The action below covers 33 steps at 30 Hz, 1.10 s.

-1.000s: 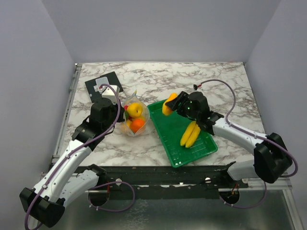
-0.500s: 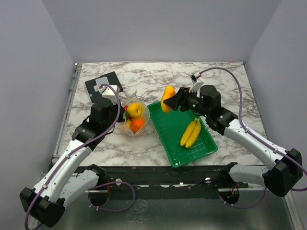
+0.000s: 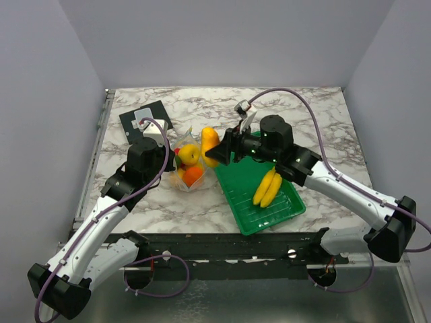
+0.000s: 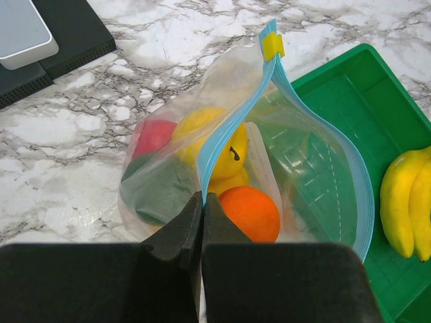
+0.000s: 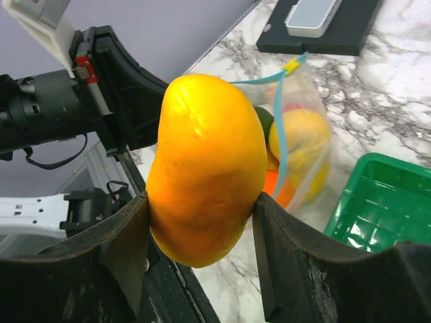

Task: Place the food in the zip-top bag and seal the zipper
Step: Place the fake fruit in the zipper food storage bag.

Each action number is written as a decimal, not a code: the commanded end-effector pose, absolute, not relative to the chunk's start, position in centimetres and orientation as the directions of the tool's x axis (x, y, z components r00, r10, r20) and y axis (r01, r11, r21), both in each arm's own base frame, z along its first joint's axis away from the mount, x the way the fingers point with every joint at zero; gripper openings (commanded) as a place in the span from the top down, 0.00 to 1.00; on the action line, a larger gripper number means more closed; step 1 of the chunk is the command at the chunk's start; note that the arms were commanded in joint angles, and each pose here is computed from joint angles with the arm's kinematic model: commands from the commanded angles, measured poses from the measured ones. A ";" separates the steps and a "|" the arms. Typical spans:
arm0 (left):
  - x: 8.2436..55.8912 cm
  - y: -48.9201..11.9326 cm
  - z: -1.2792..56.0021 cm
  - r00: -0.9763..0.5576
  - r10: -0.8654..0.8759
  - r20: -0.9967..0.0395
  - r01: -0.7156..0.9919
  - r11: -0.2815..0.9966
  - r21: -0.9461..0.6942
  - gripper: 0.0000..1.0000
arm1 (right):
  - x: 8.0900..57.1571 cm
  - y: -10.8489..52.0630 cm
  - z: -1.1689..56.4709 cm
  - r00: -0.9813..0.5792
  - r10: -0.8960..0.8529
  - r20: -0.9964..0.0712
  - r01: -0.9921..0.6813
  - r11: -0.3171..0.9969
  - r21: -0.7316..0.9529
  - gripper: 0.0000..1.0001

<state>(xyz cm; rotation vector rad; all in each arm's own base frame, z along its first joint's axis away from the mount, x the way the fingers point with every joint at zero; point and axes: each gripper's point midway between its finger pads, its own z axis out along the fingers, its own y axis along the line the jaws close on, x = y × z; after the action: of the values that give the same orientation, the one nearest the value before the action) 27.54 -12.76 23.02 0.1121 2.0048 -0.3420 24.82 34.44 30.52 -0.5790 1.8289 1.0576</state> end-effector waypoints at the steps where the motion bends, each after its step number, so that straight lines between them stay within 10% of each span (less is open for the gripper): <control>1: 27.4 -13.2 22.9 -0.447 -0.063 -0.892 0.254 0.948 -0.194 1.00 | 24.5 36.4 30.5 -0.471 -0.010 -0.882 -0.763 0.507 0.401 0.66; 33: 27.3 -13.4 23.0 -0.446 -0.067 -0.893 0.263 0.943 -0.202 1.00 | 28.0 39.6 18.5 -0.597 -0.268 -0.756 -0.605 0.769 0.205 0.63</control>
<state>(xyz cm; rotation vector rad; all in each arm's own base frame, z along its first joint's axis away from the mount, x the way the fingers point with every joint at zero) 27.50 -12.87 23.03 0.1165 2.0053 -0.3488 27.17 40.22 19.46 -0.6526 2.1878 0.7100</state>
